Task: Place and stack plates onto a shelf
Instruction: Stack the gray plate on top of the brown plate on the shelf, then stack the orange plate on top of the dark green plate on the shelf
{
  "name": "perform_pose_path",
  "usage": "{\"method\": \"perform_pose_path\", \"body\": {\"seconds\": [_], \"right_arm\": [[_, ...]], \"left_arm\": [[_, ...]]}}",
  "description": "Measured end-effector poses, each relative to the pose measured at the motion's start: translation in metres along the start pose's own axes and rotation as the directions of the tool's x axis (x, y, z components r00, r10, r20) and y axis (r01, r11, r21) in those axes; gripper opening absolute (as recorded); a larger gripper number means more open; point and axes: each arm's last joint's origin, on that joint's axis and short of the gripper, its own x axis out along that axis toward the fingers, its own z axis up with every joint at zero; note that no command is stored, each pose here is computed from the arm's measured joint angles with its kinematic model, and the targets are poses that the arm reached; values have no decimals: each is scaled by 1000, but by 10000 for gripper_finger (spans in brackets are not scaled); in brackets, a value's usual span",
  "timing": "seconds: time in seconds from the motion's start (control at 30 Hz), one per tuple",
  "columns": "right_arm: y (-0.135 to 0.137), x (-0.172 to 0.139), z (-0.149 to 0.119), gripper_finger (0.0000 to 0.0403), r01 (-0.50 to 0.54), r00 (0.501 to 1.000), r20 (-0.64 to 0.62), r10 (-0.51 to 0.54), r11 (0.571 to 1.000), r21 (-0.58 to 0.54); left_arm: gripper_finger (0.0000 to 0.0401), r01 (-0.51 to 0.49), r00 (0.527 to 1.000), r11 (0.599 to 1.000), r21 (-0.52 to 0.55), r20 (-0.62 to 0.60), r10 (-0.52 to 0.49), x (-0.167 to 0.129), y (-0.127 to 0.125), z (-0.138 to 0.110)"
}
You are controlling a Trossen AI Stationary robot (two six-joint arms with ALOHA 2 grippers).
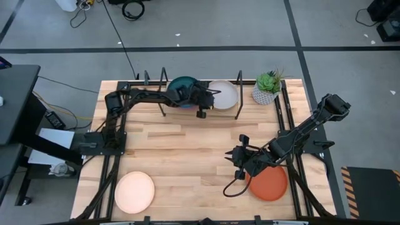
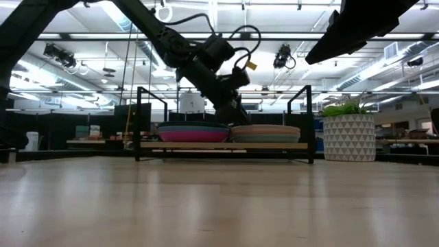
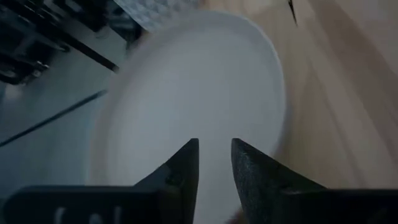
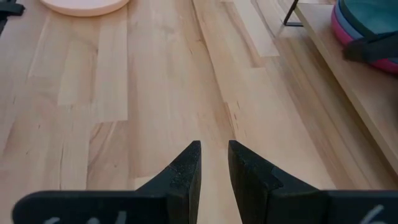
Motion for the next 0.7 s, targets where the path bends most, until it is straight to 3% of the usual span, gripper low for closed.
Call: {"method": "perform_pose_path", "body": {"seconds": [0.2,0.43,0.53,0.7], "right_arm": [[0,0,0,87,0,1000,-1,0,1000,-8],[0,0,0,87,0,1000,-4,0,1000,-4],[0,0,-1,87,2,1000,-13,-2,1000,-7],[-3,0,-7,87,-1,997,-71,-1,1000,-29]], "left_arm": [[96,31,999,999,20,-30,-30,-3,-3,-1],[96,3,999,1000,13,39,-3,-29,9,19],[95,139,988,990,29,63,-140,-36,-2,24],[95,382,924,923,54,10,-383,-48,-35,31]]}}
